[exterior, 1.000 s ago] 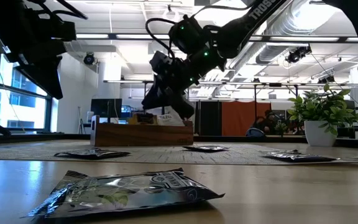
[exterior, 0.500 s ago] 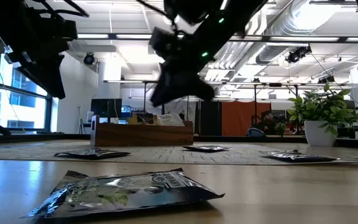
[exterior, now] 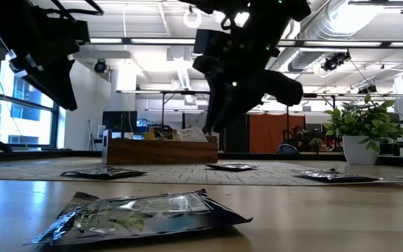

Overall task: Pick & Place Tea
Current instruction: Put the purple tea bag into the left section of the wooden organizer

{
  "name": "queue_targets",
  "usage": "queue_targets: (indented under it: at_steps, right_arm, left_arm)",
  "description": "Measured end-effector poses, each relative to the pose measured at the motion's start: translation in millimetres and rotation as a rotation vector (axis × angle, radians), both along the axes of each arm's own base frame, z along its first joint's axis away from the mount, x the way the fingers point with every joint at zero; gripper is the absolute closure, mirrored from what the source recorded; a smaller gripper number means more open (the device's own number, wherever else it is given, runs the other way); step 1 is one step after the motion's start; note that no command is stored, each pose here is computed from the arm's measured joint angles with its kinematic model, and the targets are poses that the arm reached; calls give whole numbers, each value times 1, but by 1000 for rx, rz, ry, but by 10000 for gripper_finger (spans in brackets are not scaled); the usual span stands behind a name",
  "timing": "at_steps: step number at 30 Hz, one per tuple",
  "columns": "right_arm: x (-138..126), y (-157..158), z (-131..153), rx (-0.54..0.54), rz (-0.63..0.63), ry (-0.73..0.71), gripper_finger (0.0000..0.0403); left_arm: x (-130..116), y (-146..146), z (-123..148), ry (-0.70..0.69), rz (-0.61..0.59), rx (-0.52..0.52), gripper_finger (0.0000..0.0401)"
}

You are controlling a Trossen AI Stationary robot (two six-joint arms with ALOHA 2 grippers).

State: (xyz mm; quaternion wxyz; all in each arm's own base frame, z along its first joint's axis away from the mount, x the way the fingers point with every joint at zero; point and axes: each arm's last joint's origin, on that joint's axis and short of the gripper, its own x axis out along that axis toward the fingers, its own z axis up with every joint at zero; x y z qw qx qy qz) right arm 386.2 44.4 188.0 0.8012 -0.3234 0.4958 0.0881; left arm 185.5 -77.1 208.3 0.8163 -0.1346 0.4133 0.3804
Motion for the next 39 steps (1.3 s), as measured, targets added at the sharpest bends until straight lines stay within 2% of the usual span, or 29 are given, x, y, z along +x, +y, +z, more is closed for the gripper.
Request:
queue_targets:
  at_steps: [6,10,16,21,25,29,39]
  right_arm:
    - [6,-23,-5,176,39,2,276]
    - [10,-37,-23,201,62,52,242]
    - [15,-49,-43,146,124,93,205]
    - [16,-63,-59,228,85,142,200]
    - [15,-72,-68,318,89,165,211]
    - [14,-77,-68,344,76,166,235]
    - [12,-81,-70,357,64,176,356]
  left_arm:
    - [1,0,0,-5,-1,-3,258]
    - [1,-1,0,-12,-1,-5,258]
    - [1,-1,0,3,-27,5,258]
    - [1,-1,0,8,-30,-1,258]
    - [1,-1,0,8,-30,-1,258]
    - [1,-1,0,9,-31,-1,258]
    - [1,-1,0,9,-31,-2,258]
